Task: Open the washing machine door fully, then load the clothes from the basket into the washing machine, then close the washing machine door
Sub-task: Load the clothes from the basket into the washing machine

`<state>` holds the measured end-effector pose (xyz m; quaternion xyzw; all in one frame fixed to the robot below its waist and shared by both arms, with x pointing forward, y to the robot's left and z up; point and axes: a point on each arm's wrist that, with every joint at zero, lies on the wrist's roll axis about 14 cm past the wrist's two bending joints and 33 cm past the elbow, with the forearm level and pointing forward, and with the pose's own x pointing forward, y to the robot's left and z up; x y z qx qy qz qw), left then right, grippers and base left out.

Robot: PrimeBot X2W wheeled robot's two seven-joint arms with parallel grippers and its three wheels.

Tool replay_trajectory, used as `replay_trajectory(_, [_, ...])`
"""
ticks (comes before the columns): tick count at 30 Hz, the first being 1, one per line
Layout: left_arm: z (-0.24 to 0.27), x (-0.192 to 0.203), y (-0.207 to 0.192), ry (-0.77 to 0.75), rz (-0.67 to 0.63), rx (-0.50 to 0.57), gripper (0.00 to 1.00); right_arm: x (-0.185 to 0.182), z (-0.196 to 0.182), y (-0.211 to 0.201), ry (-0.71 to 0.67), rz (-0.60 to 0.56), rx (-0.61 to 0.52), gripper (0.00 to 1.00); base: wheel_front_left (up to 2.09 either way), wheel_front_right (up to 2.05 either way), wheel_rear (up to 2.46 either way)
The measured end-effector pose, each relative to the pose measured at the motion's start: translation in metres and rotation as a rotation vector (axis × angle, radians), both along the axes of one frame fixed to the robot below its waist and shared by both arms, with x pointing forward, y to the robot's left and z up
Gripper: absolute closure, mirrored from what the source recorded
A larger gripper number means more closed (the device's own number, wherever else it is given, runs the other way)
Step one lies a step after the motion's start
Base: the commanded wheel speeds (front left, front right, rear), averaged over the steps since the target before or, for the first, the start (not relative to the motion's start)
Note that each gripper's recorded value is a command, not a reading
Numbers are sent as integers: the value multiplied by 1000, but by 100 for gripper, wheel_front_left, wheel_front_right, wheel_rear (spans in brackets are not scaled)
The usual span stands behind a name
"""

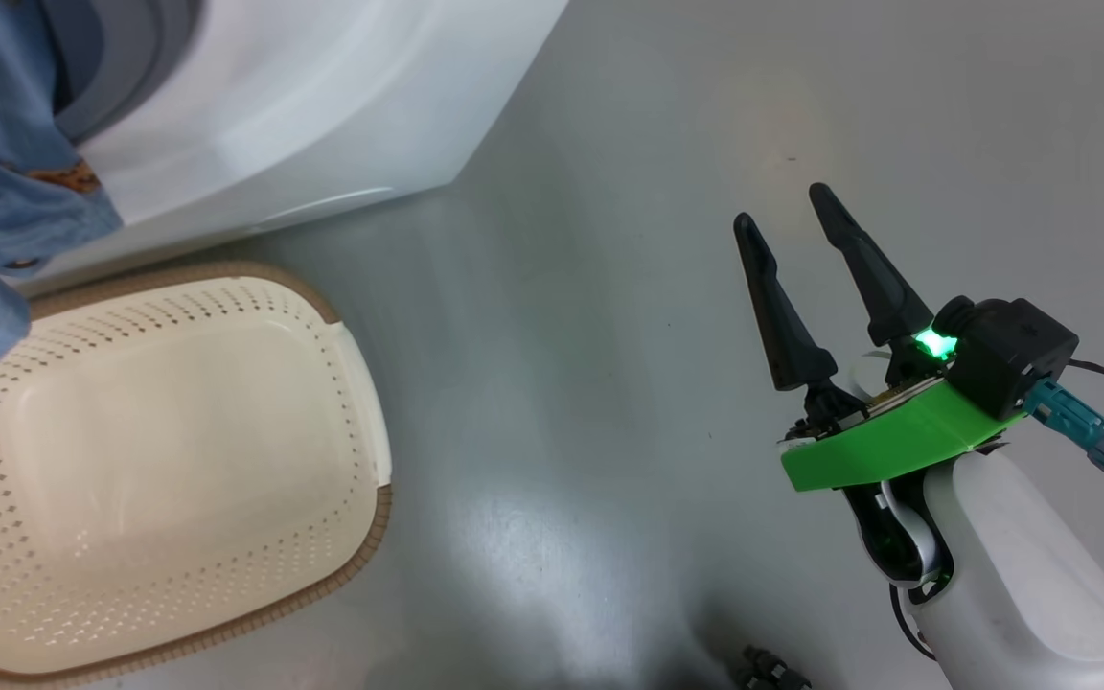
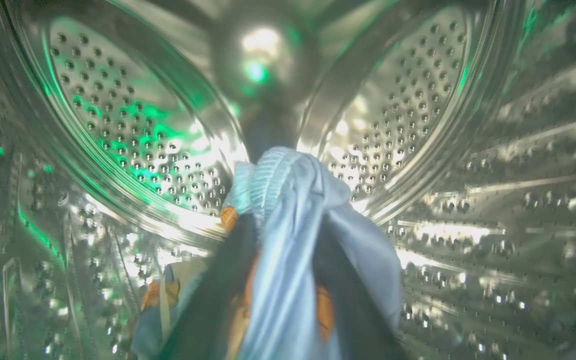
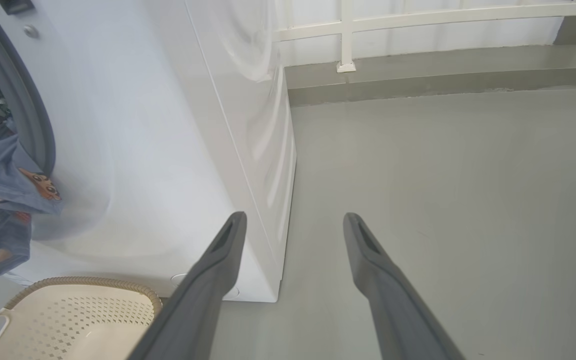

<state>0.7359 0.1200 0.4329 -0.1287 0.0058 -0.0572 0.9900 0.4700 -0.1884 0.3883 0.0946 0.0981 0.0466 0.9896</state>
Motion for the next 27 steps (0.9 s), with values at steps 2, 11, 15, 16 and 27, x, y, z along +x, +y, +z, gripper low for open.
replay_trajectory(2, [-7,-5,-2,32,-10,5,0,0,2,2,-5,6,2,0,0,0,0])
replay_trajectory(11, [-10,-30,3,87,-33,19,0,4,20,7,-47,33,-1,0,0,0,0])
replay_trajectory(15, [-5,-45,4,97,-37,16,0,3,32,11,-71,45,3,0,0,0,0])
replay_trajectory(16, [-3,-50,5,98,-36,15,0,3,35,11,-77,47,4,0,0,0,0])
replay_trajectory(27, [24,-105,12,79,-60,33,0,-4,76,19,-161,68,31,0,0,0,0])
